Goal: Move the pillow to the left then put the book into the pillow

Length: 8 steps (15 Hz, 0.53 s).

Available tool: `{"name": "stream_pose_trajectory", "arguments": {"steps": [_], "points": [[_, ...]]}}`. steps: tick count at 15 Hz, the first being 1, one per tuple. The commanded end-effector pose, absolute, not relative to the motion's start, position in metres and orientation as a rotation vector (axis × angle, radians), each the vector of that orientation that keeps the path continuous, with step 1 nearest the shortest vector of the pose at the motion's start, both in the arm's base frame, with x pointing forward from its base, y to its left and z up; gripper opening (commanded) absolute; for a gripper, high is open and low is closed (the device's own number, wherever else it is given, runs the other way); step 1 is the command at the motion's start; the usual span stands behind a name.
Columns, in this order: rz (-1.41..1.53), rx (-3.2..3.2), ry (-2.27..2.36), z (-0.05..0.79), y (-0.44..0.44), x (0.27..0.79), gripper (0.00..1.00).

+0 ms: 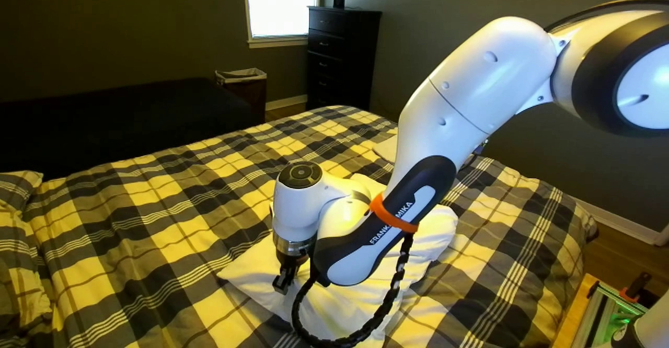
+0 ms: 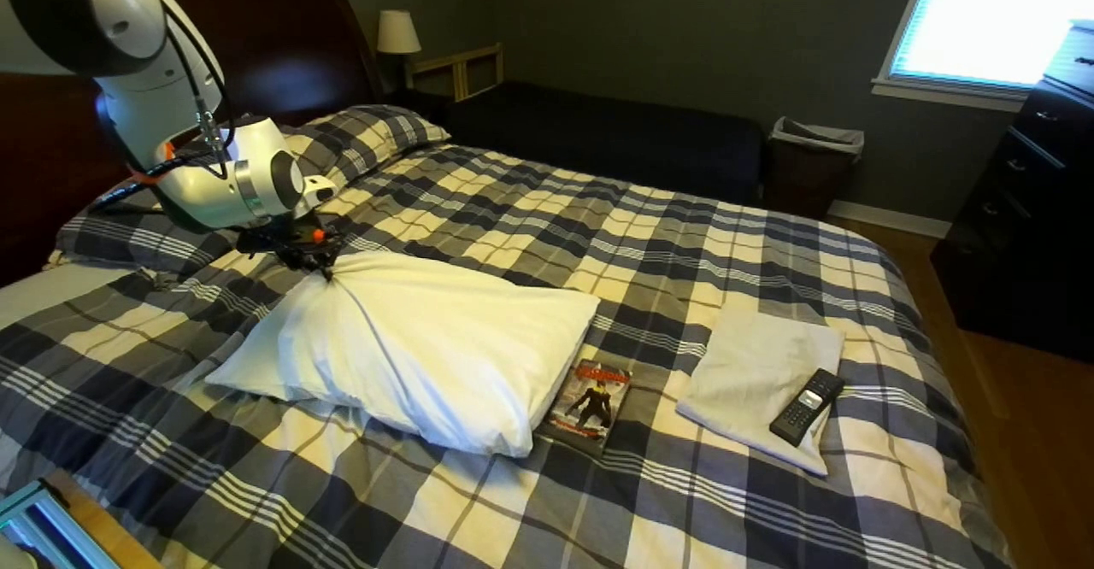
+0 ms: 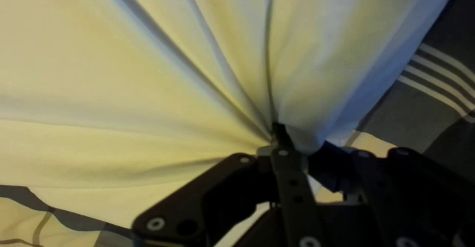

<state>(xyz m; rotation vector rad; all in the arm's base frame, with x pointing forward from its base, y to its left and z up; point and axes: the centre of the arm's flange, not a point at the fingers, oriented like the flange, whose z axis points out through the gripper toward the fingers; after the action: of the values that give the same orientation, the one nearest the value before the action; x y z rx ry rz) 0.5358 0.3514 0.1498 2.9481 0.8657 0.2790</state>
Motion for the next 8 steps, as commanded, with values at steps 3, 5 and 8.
{"name": "stream_pose_trajectory", "arguments": {"steps": [3,5,8], "points": [[0.294,3.02,0.955,0.164,0.382,0.528,0.03],[0.282,3.028,0.91,0.166,0.379,0.527,0.36],[0.323,3.015,0.82,0.182,0.362,0.521,0.58]]}}
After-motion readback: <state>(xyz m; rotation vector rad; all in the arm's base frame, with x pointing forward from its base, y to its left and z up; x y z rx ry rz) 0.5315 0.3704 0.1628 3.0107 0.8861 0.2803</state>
